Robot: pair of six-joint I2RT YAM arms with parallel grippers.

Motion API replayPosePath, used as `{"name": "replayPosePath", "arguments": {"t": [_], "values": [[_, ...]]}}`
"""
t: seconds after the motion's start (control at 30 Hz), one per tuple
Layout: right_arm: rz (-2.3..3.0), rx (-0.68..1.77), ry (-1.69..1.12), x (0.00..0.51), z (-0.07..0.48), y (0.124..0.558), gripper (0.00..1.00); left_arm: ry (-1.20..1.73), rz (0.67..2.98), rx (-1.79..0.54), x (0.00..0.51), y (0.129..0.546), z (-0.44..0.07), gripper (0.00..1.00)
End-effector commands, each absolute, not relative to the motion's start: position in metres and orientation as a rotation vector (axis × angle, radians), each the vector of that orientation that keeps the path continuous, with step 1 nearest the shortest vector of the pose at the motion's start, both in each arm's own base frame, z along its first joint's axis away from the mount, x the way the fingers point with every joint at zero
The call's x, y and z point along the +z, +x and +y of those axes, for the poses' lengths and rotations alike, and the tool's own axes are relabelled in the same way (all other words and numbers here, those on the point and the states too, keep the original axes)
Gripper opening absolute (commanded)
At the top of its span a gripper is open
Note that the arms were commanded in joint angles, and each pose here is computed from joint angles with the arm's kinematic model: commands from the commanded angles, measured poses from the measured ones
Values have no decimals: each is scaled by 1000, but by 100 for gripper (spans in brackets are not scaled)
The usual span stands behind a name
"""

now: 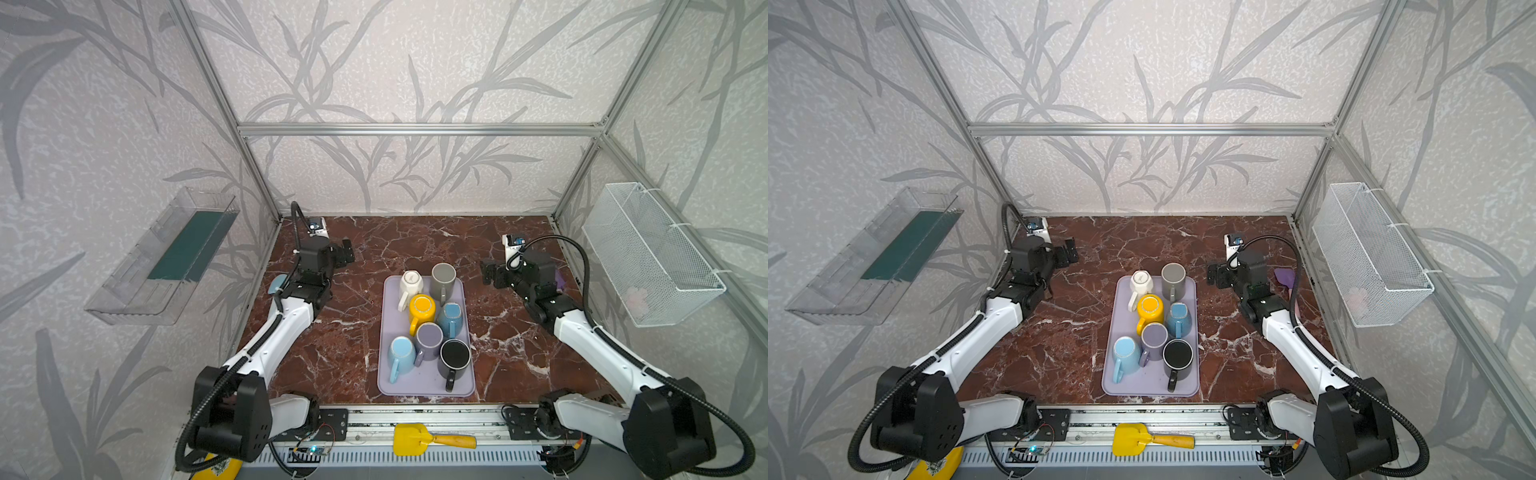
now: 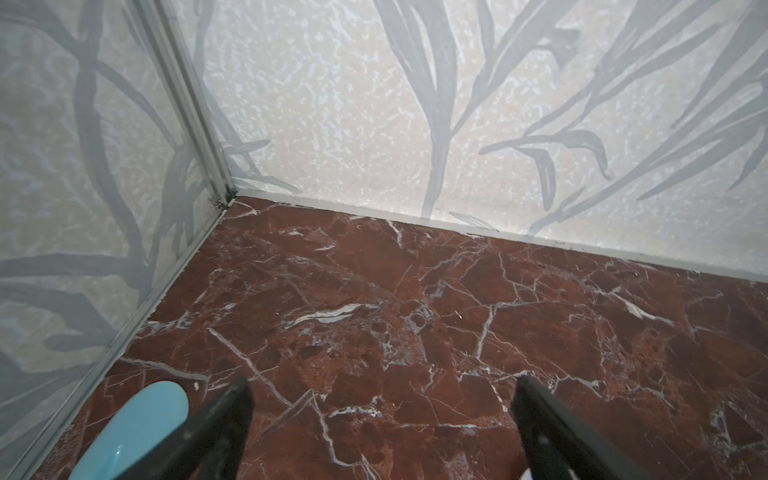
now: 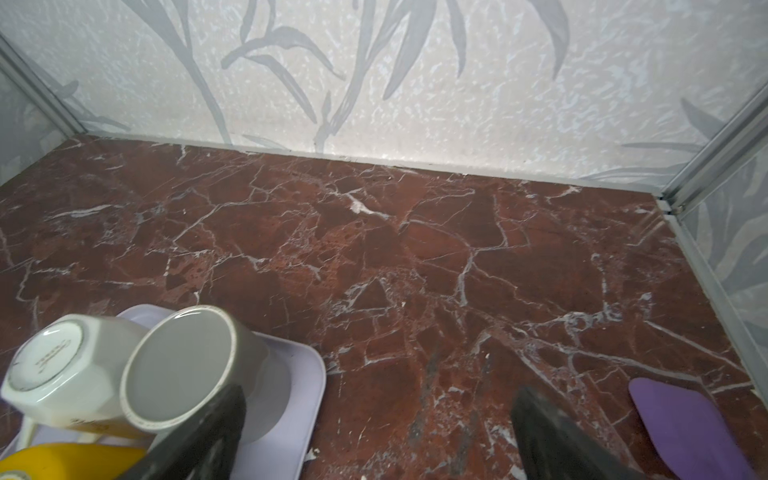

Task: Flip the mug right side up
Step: 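Raise both arms from rest and move toward the lavender tray, then lower the left gripper onto the upside-down white mug on the tray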

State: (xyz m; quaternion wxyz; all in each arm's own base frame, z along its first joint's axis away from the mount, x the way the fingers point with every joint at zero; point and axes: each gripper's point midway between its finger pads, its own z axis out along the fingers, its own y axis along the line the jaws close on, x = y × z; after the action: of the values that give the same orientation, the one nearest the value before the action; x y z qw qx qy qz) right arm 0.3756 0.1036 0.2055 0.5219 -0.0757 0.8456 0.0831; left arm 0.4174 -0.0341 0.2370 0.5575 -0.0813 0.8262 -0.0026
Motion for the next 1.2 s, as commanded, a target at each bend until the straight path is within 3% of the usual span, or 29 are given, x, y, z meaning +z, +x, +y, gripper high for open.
{"name": "replayPosePath", "arguments": {"t": [0.0, 0.33, 0.83, 1.17], "values": [[2163, 189, -136, 187, 106, 367, 99, -150, 2174, 48, 202, 405, -43, 99], [2335, 237, -24, 181, 119, 376, 99, 160, 2483, -51, 156, 383, -113, 99], [2415, 202, -7, 161, 119, 374, 99, 394, 2538, -218, 125, 358, -184, 86], [2425, 194, -4, 158, 120, 375, 99, 532, 2573, -242, 101, 342, -204, 75]]}}
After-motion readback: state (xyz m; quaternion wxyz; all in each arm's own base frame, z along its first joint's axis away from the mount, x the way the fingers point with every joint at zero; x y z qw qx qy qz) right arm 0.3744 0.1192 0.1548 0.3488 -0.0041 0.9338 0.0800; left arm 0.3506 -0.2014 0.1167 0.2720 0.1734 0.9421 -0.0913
